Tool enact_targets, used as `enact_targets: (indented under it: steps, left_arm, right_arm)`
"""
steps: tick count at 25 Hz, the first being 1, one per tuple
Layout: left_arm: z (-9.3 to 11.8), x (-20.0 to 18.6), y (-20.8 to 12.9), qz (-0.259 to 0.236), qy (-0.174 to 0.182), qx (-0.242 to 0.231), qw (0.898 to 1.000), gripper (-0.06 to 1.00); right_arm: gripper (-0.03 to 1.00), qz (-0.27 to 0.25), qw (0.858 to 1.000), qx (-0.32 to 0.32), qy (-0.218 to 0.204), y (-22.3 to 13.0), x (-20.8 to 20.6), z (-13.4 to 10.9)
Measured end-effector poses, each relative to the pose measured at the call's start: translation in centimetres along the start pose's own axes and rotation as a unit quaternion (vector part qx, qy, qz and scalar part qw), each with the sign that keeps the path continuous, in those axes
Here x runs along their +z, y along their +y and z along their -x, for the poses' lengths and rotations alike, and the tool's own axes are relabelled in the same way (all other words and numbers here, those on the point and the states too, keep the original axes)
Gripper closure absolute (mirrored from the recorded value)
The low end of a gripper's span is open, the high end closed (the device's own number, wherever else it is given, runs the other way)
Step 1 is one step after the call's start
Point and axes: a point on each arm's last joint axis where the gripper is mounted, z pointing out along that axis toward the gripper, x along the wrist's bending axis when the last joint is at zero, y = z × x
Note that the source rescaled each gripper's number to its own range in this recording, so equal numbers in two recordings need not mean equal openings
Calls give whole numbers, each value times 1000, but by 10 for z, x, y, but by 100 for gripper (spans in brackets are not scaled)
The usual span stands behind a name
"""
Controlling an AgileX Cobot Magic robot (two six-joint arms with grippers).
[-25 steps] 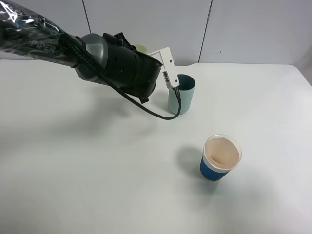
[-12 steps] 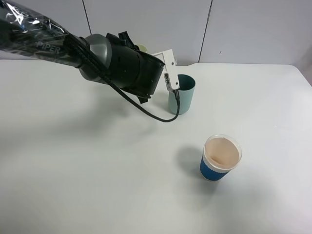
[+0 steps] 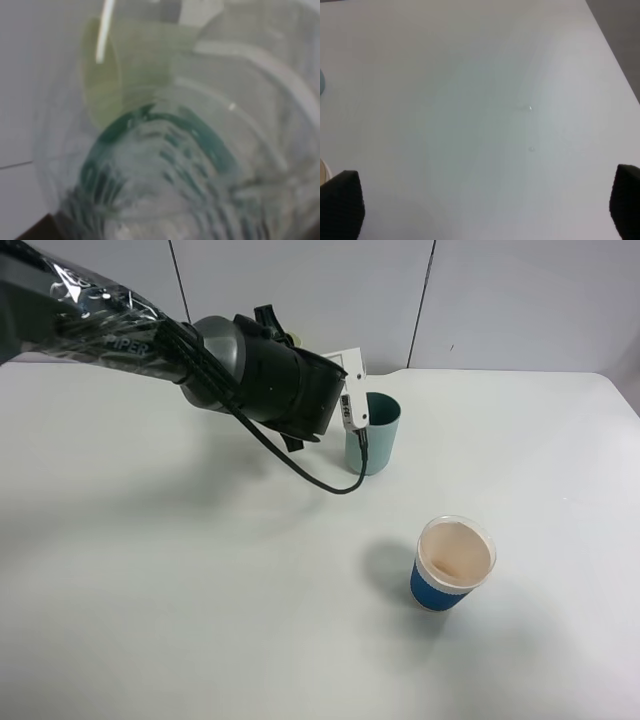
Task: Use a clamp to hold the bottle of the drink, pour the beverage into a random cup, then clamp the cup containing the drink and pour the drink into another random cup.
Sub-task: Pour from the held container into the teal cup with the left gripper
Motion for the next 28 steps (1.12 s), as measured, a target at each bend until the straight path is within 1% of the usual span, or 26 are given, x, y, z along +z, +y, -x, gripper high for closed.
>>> enact_targets:
  steps: [10,28]
  left_arm:
    - [-6,0,1,4,35,50,998,88]
    - [-16,-1,8,36,92,91,991,88]
  right_arm:
    - [-3,0,1000,0,0,0,0,0]
    - [-3,0,1000,1,0,0,0,0]
